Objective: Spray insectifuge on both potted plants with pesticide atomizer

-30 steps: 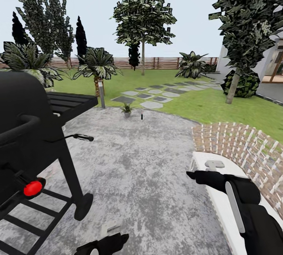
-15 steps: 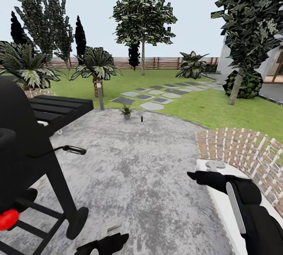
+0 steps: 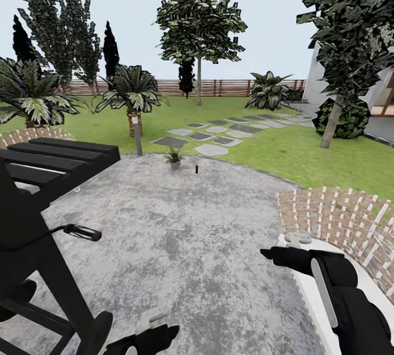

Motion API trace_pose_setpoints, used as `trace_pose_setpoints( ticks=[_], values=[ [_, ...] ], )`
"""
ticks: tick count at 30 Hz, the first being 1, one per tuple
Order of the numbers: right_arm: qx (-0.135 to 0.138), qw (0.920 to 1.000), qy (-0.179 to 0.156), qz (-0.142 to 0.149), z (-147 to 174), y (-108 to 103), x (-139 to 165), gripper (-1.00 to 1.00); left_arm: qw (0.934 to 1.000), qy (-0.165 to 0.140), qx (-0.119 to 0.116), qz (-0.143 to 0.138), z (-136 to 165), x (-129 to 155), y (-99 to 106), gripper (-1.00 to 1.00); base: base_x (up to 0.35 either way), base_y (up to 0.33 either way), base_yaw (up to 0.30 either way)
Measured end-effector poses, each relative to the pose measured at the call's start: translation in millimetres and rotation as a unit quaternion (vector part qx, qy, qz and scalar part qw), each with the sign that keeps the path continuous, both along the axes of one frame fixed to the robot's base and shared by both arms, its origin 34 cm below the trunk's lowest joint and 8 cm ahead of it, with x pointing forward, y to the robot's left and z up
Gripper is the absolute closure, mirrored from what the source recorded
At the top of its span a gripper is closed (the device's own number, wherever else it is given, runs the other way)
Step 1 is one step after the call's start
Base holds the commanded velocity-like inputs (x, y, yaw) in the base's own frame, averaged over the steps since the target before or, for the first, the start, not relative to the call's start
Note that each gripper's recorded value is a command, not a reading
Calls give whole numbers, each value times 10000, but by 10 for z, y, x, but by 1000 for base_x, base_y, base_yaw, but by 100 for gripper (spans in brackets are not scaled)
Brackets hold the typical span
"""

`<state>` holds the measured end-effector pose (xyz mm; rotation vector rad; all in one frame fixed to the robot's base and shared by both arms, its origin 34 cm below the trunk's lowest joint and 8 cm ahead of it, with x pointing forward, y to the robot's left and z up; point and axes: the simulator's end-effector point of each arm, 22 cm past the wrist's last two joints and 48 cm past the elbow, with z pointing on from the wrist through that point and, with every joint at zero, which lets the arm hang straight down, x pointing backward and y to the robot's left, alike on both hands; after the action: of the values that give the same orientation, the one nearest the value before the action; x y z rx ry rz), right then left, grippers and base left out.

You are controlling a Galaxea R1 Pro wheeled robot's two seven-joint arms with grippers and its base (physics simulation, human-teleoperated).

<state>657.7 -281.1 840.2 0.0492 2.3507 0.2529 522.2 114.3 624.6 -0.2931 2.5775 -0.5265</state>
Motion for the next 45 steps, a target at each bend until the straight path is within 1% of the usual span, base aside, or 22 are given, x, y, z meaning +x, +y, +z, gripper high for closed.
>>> trace_pose_setpoints(
  ticks=[3,5,14,18,21,26,29,33,45],
  values=[
    [35,9999,144,3,-118,7,-37,-100,10000,0,1,-2,-1,-1,0,-100,337,-106,0],
    [36,9998,180,1,-150,4,-59,-100,10000,2,0,-4,-2,-3,-3,-100,337,-110,0],
    [37,9998,193,1,-163,4,-69,-100,10000,2,0,-3,-1,-3,-3,-100,337,-109,0],
    [109,9993,347,24,-300,80,-148,-100,10000,2,1,-1,-1,-2,1,-100,337,-40,0],
    [134,9991,392,32,-338,102,-169,-100,10000,2,-4,-1,-1,-1,0,-100,337,-11,0],
    [152,9981,589,14,-495,104,-228,-100,10000,0,-6,-7,0,-3,-5,-100,337,-3,0],
    [181,9958,900,-8,-737,96,-332,-100,10000,-1,-16,-12,1,-5,-12,-100,337,-1,0],
    [213,9941,1063,-12,-861,108,-390,-100,10000,-3,-27,-8,4,-1,-13,-100,337,0,0],
    [224,9934,1124,-15,-907,111,-414,-100,10000,-8,-59,-8,8,-1,-16,-100,337,0,0]
  ],
)
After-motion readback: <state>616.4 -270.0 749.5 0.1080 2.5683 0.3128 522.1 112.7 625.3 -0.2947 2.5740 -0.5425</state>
